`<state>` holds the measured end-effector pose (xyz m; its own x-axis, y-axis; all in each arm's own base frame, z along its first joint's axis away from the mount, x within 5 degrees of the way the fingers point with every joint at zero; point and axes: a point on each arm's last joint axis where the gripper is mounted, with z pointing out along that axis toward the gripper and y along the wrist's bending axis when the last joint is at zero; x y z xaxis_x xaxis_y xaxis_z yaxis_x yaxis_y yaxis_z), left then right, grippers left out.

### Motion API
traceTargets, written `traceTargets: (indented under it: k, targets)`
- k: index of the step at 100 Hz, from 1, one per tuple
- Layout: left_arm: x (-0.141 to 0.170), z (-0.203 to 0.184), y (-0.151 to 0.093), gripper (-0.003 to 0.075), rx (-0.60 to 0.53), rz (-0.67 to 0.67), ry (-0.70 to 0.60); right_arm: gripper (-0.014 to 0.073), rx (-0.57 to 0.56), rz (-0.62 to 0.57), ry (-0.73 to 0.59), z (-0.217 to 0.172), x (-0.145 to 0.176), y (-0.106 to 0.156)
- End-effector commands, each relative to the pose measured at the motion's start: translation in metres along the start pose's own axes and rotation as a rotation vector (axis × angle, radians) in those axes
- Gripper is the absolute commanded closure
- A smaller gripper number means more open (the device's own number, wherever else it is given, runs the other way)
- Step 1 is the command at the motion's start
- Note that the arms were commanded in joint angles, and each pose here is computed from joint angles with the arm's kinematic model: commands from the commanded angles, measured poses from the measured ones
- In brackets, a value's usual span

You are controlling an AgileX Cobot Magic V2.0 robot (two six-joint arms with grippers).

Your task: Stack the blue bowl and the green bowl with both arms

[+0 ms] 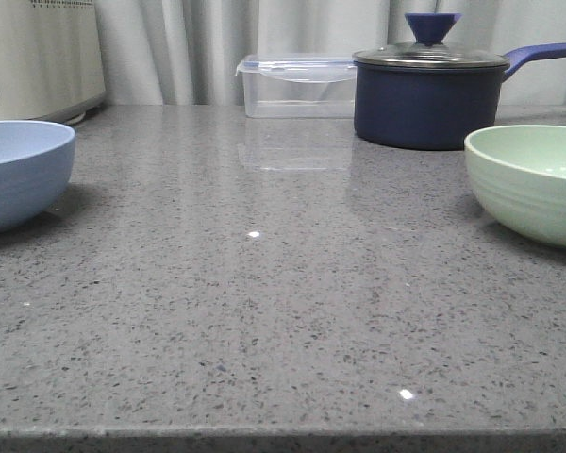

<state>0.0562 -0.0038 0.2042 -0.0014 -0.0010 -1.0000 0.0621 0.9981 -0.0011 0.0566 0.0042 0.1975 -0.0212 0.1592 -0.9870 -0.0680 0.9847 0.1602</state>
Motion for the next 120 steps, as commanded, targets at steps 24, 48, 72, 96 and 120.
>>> traceTargets:
  k: [24, 48, 72, 96, 120]
  targets:
    - [-0.038, -0.004, 0.000, 0.0741, 0.002, -0.010, -0.044, 0.0660, 0.004, -0.016, -0.011, -0.001, -0.030, 0.005]
    - [-0.082, 0.006, -0.001, 0.0741, 0.005, -0.012, -0.020, 0.0660, 0.021, -0.015, 0.163, 0.014, -0.067, 0.011]
    - [-0.119, 0.030, -0.001, 0.0741, 0.008, -0.012, 0.034, 0.0660, 0.036, -0.014, 0.283, 0.045, -0.098, 0.016]
    - [-0.131, 0.062, 0.000, 0.0740, 0.001, -0.014, 0.071, 0.0660, 0.043, -0.013, 0.328, 0.073, -0.118, 0.019]
    - [-0.131, 0.073, 0.001, 0.0550, 0.000, -0.014, 0.099, 0.0447, 0.045, -0.013, 0.342, 0.080, -0.122, 0.020]
